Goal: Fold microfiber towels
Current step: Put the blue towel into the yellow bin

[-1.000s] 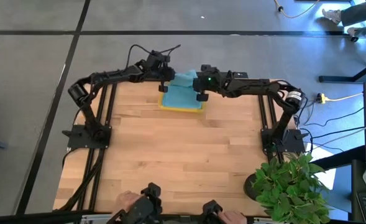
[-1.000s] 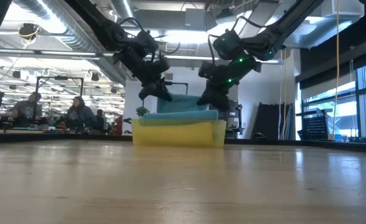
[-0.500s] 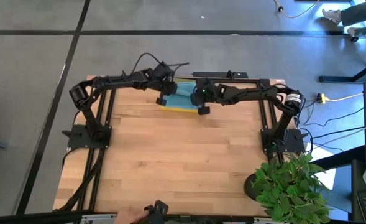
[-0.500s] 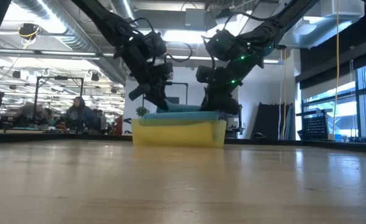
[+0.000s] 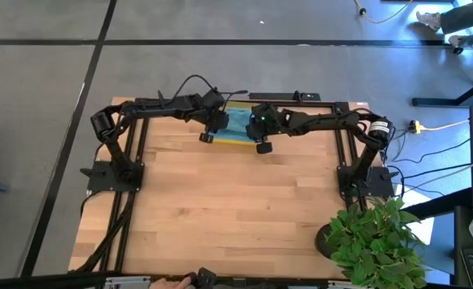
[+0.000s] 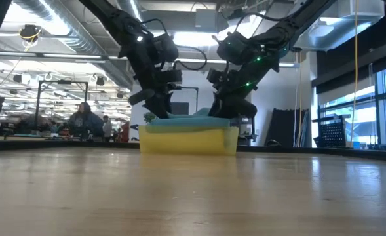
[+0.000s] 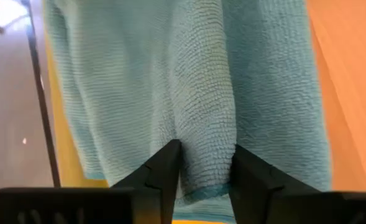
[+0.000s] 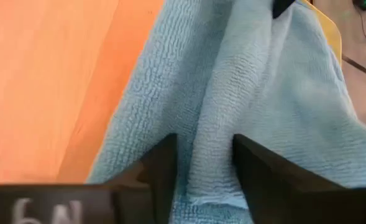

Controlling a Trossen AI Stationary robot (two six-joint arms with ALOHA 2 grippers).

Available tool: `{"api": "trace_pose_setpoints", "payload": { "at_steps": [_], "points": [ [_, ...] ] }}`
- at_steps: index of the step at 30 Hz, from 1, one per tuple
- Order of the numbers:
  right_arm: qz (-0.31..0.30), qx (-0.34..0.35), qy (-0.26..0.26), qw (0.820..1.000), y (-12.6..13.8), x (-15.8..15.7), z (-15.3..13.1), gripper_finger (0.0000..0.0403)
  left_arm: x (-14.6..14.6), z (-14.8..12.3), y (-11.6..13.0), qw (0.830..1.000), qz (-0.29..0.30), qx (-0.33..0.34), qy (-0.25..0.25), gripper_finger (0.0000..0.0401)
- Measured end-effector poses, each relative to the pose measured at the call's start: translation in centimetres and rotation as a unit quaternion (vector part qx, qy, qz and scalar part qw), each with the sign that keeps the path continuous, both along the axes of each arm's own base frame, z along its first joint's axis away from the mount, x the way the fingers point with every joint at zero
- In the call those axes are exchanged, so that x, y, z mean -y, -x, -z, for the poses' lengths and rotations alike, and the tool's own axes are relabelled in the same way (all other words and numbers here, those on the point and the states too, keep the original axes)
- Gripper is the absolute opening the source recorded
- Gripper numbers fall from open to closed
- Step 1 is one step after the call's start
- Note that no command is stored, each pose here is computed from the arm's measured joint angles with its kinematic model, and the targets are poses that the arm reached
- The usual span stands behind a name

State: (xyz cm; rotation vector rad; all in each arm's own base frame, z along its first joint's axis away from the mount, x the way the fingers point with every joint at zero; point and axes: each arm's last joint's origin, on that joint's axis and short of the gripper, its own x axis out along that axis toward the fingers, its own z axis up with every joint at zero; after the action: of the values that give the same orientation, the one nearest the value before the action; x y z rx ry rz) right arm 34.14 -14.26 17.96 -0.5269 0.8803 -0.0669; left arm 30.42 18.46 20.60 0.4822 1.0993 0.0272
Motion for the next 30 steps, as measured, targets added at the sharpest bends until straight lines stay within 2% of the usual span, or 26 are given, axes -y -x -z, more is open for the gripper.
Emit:
{"api": "trace_pose_setpoints", "payload": {
  "at_steps": [5, 10, 13, 15, 16, 19, 21, 24, 26, 30],
  "points": [
    [0.002, 0.002, -0.006, 1.000, 0.2, -0.5, -0.8, 0.0208, 0.7, -0.8, 0.1, 1.000, -0.008, -0.002, -0.006, 0.0130],
    [-0.005, 0.040, -0.008, 0.999, 0.9, -1.0, -3.4, 0.0234, 1.7, -2.9, 0.5, 0.999, -0.025, 0.016, -0.035, 0.0133],
    [-0.021, 0.088, -0.027, 0.996, 1.5, -0.9, -5.4, 0.0234, 2.1, -4.9, 1.1, 0.998, -0.011, 0.064, -0.026, 0.0133],
    [-0.024, 0.128, -0.052, 0.990, 1.9, -0.2, -6.4, 0.0228, 2.1, -6.5, 1.7, 0.992, 0.015, 0.126, 0.016, 0.0132],
    [-0.027, 0.156, -0.070, 0.985, 2.1, 0.4, -6.9, 0.0222, 1.8, -7.1, 2.1, 0.986, 0.031, 0.160, 0.047, 0.0131],
    [-0.045, 0.235, -0.129, 0.962, 2.7, 2.5, -6.8, 0.0195, 0.1, -8.0, 2.8, 0.952, 0.075, 0.262, 0.139, 0.0130],
    [-0.041, 0.263, -0.157, 0.951, 3.0, 3.9, -5.7, 0.0167, -1.4, -7.1, 3.0, 0.940, 0.066, 0.296, 0.158, 0.0129],
    [-0.030, 0.284, -0.175, 0.942, 3.1, 5.5, -3.9, 0.0118, -3.4, -4.3, 3.2, 0.933, 0.018, 0.322, 0.161, 0.0129],
    [-0.026, 0.281, -0.186, 0.941, 3.1, 6.3, -2.6, 0.0083, -4.2, -2.7, 2.9, 0.926, 0.006, 0.338, 0.169, 0.0127],
    [-0.017, 0.259, -0.205, 0.944, 2.5, 6.9, -0.2, 0.0022, -4.5, 1.1, 1.8, 0.928, -0.007, 0.310, 0.207, 0.0109]
  ]
}}
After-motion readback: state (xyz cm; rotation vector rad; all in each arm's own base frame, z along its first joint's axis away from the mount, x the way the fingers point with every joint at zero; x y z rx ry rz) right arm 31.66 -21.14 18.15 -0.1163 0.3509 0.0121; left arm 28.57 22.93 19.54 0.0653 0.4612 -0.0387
